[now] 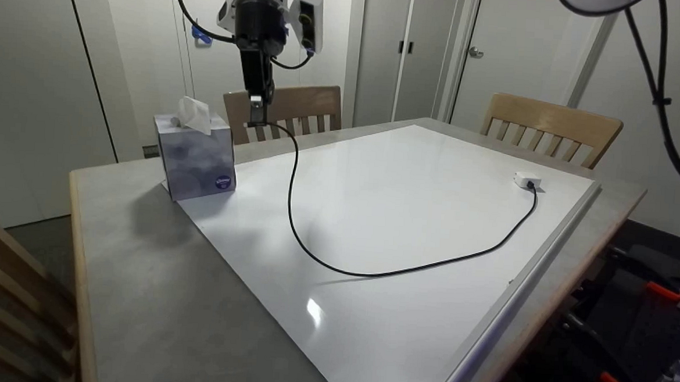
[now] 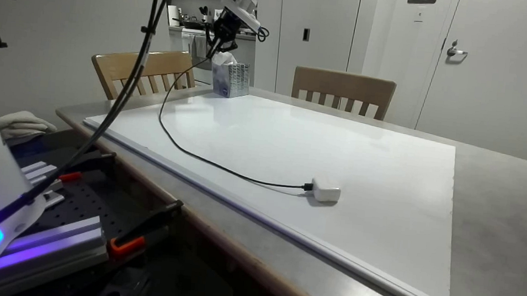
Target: Unwind the phone charger
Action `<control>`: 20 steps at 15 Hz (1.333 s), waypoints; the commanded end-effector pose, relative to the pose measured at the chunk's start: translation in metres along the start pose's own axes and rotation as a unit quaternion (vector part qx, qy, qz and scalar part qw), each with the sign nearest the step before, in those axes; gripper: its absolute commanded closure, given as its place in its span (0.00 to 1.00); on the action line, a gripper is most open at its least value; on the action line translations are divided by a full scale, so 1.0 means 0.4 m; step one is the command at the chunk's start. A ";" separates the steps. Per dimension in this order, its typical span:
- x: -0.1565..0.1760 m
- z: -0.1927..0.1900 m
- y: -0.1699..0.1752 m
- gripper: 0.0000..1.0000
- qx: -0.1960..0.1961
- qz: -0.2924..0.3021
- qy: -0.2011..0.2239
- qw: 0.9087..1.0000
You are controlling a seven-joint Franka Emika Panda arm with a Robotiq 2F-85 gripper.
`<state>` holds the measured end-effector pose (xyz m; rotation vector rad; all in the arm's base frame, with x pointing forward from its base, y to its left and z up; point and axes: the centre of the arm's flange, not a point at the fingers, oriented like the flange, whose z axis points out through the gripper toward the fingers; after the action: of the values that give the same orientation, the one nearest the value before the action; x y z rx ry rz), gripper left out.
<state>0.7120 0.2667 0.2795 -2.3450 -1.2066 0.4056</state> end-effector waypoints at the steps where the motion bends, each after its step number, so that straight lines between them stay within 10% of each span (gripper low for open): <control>1: 0.113 -0.072 0.075 0.98 -0.009 -0.039 -0.012 0.999; 9: 0.111 -0.101 0.084 0.98 -0.028 -0.112 -0.025 0.993; 10: 0.109 -0.106 0.085 0.73 -0.032 -0.120 -0.026 0.992; 20: 0.029 -0.154 0.039 0.04 -0.066 -0.069 -0.004 0.995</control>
<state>0.7213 0.2485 0.2951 -2.2496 -1.5052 0.3112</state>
